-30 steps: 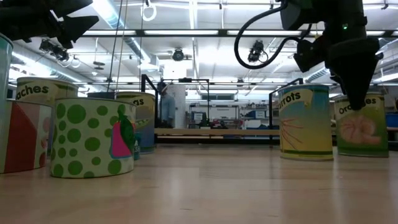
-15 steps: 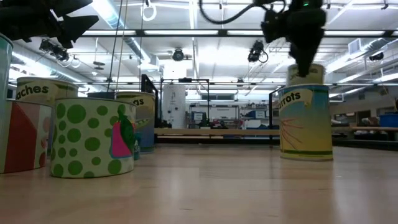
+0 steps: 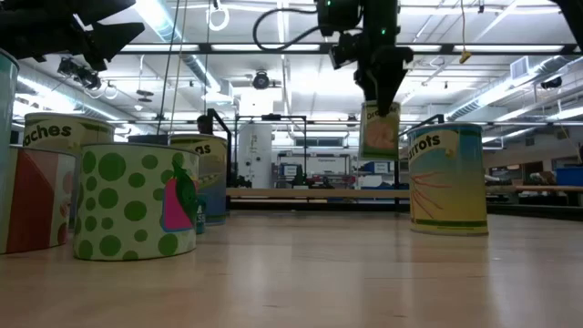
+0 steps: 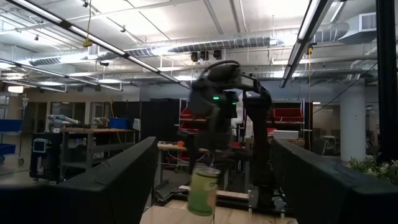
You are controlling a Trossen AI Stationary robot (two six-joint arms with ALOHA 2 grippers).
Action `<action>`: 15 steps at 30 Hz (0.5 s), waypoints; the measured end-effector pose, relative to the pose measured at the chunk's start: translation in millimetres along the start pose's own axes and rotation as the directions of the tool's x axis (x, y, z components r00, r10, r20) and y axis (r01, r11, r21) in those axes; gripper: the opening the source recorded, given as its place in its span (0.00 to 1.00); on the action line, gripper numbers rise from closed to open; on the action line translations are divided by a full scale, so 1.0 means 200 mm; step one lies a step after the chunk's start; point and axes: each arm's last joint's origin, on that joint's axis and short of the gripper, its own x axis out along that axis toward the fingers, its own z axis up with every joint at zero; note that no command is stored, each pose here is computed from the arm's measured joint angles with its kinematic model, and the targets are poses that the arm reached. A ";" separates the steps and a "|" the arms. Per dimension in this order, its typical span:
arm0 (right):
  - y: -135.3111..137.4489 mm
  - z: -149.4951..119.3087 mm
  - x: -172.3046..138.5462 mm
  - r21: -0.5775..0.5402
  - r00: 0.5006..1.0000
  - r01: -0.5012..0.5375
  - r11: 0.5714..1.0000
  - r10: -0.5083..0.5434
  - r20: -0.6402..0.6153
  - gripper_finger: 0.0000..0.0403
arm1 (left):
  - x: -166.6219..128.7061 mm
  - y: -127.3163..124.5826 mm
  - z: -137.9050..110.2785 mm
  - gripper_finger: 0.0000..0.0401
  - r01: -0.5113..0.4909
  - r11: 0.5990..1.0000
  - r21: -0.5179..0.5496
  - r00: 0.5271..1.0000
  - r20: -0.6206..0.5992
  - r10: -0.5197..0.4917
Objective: Pick and place cans onto a shelf
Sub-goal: Put the canned oranges on the shelf
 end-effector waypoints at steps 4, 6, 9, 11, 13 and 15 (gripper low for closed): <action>-0.11 -0.01 0.07 -0.041 0.999 -0.037 0.998 0.037 0.003 0.83 | 0.00 0.00 0.00 0.79 0.000 1.000 0.006 1.000 -0.001 0.000; -0.16 -0.01 0.12 -0.035 0.997 -0.078 0.996 0.077 -0.016 0.83 | 0.00 0.00 0.00 0.79 -0.001 1.000 0.006 1.000 -0.001 0.001; -0.20 -0.01 0.19 -0.017 0.994 -0.099 0.995 0.098 -0.055 0.83 | 0.00 0.00 0.00 0.79 -0.001 1.000 0.017 1.000 -0.004 0.001; -0.22 -0.01 0.23 -0.009 0.991 -0.108 0.994 0.107 -0.080 0.83 | 0.00 0.00 0.00 0.79 -0.001 1.000 0.022 1.000 -0.007 0.001; -0.23 0.00 0.26 -0.004 0.989 -0.115 0.993 0.114 -0.096 0.83 | 0.00 0.00 0.00 0.79 -0.002 1.000 0.023 1.000 -0.007 0.002; -0.24 0.01 0.29 -0.002 0.987 -0.121 0.993 0.120 -0.109 0.83 | 0.00 0.00 0.00 0.79 -0.002 1.000 0.023 1.000 -0.006 0.002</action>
